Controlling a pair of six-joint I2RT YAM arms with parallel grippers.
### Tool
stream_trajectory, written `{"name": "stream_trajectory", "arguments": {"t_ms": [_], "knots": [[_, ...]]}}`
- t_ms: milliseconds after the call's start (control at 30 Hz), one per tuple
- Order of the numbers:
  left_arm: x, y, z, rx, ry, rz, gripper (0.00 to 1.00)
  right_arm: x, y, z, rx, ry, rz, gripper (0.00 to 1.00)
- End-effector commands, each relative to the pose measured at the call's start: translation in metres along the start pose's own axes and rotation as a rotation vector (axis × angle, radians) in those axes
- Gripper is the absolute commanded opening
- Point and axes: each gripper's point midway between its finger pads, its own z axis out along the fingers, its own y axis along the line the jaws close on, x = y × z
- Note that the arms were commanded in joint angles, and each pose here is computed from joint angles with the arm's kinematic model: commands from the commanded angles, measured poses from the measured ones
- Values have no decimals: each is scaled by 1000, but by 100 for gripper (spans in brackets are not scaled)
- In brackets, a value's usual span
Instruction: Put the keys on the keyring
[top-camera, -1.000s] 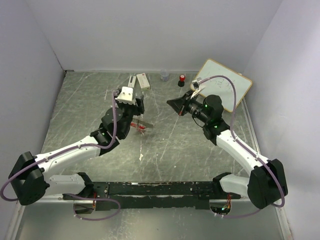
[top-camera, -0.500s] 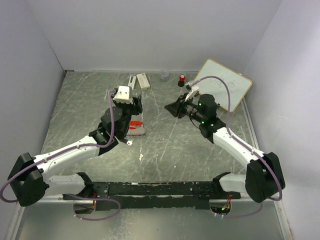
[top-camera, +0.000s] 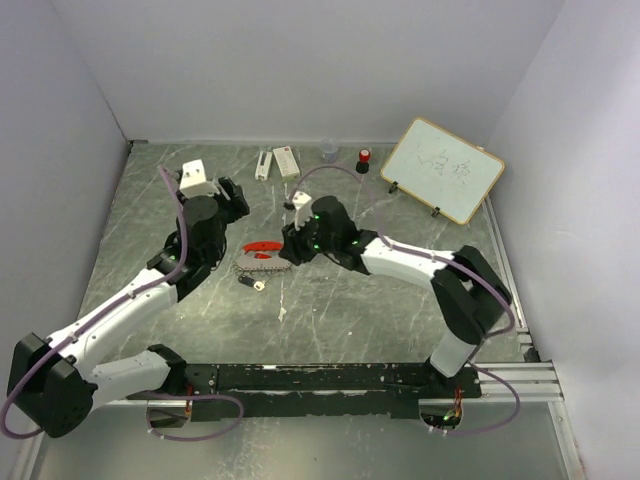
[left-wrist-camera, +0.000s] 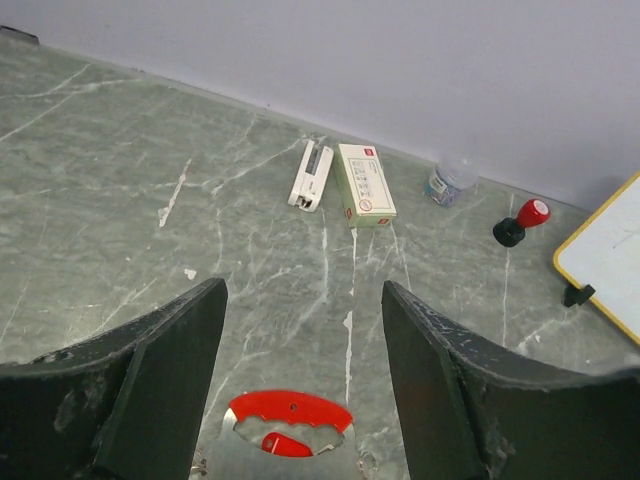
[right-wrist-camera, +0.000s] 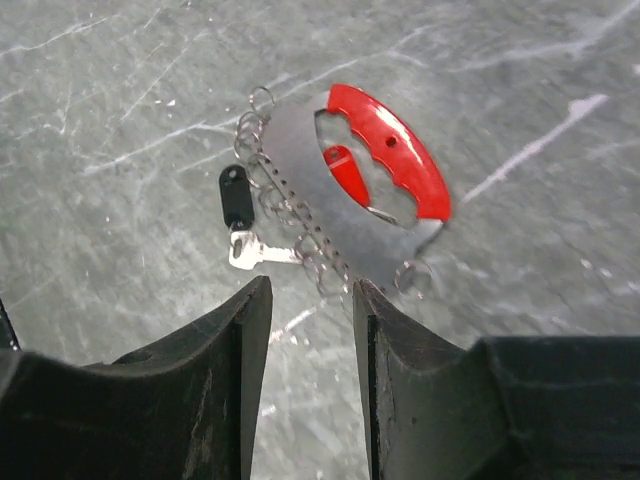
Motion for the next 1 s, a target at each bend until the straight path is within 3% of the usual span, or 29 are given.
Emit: {"name": "stream_trajectory", "arguments": {"t_ms": [0,400,967], "knots": [[-11,7,-3,4,14,-69,75,-3,7,32,22,38,-39,38],[-14,25,0,-11,14,-82,75,21,14,86,4,129,127,42],[-9,33,5,-1,31,-91,75,52,25,105,5,207,260,44]]}}
